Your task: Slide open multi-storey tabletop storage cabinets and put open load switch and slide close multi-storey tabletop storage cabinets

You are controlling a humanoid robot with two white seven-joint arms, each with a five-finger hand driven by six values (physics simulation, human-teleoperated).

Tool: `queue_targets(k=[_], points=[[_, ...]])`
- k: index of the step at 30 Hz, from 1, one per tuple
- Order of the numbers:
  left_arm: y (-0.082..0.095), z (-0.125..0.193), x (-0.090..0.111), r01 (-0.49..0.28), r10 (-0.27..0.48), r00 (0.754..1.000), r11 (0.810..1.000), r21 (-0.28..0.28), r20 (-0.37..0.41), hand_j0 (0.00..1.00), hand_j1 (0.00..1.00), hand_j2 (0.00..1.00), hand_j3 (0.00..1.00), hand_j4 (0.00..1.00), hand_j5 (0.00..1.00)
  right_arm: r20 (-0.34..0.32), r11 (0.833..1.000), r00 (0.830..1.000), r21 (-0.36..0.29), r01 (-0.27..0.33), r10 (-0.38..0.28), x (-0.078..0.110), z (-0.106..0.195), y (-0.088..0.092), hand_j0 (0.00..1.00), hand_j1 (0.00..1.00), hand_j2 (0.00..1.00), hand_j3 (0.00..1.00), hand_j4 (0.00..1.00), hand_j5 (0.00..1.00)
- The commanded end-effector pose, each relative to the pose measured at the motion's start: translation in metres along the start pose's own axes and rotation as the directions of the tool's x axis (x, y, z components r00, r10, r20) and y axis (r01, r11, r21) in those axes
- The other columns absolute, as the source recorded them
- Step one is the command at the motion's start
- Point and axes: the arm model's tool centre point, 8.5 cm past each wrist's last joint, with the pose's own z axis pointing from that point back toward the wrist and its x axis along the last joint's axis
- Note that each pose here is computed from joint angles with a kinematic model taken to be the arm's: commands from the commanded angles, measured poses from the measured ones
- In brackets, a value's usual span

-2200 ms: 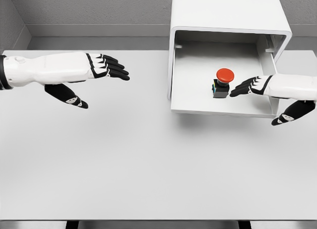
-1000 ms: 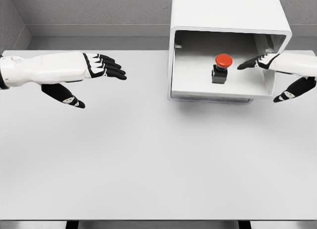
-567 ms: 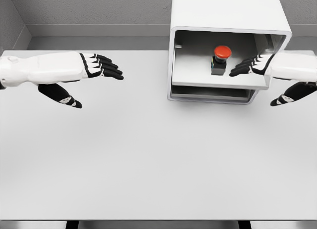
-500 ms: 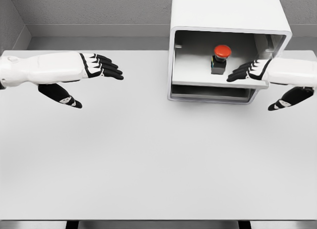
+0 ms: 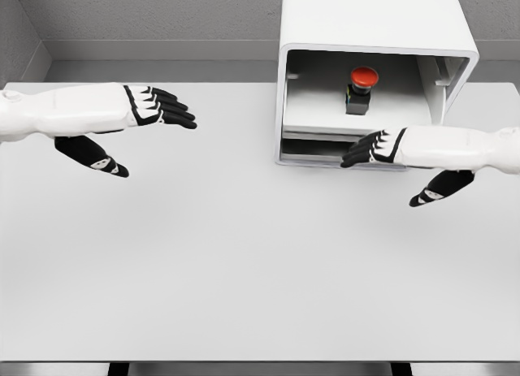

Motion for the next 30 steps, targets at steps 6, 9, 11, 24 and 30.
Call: queue_targets(k=[6,9,11,24,30], points=[[0.002,0.001,0.0,-0.004,0.004,1.0,1.0,0.006,-0.002,1.0,1.0,1.0,1.0,1.0,1.0,-0.008,1.0,1.0,0.008,-0.018,0.018,-0.01,-0.019,0.005,1.0,1.0,1.0,1.0,1.0,1.0],[0.001,0.001,0.0,-0.006,0.006,1.0,1.0,0.004,-0.001,1.0,1.0,1.0,1.0,1.0,1.0,-0.023,1.0,0.999,0.016,-0.024,0.024,-0.015,-0.022,0.008,1.0,1.0,1.0,1.0,1.0,1.0],[0.001,0.001,0.0,-0.006,0.006,1.0,1.0,0.004,-0.003,1.0,1.0,1.0,1.0,1.0,1.0,-0.032,0.999,0.999,0.02,-0.025,0.026,-0.019,-0.023,0.009,1.0,1.0,1.0,1.0,1.0,1.0],[0.001,0.007,-0.001,-0.004,0.004,1.0,1.0,-0.003,-0.018,1.0,1.0,1.0,1.0,1.0,1.0,-0.081,1.0,0.997,0.03,-0.005,0.007,-0.042,-0.037,0.02,1.0,1.0,1.0,1.0,1.0,1.0],[0.002,0.008,-0.001,-0.002,0.002,1.0,1.0,-0.003,-0.021,1.0,1.0,1.0,1.0,1.0,1.0,-0.117,0.999,0.993,0.028,0.018,-0.014,-0.057,-0.039,0.024,1.0,1.0,1.0,1.0,1.0,1.0]])
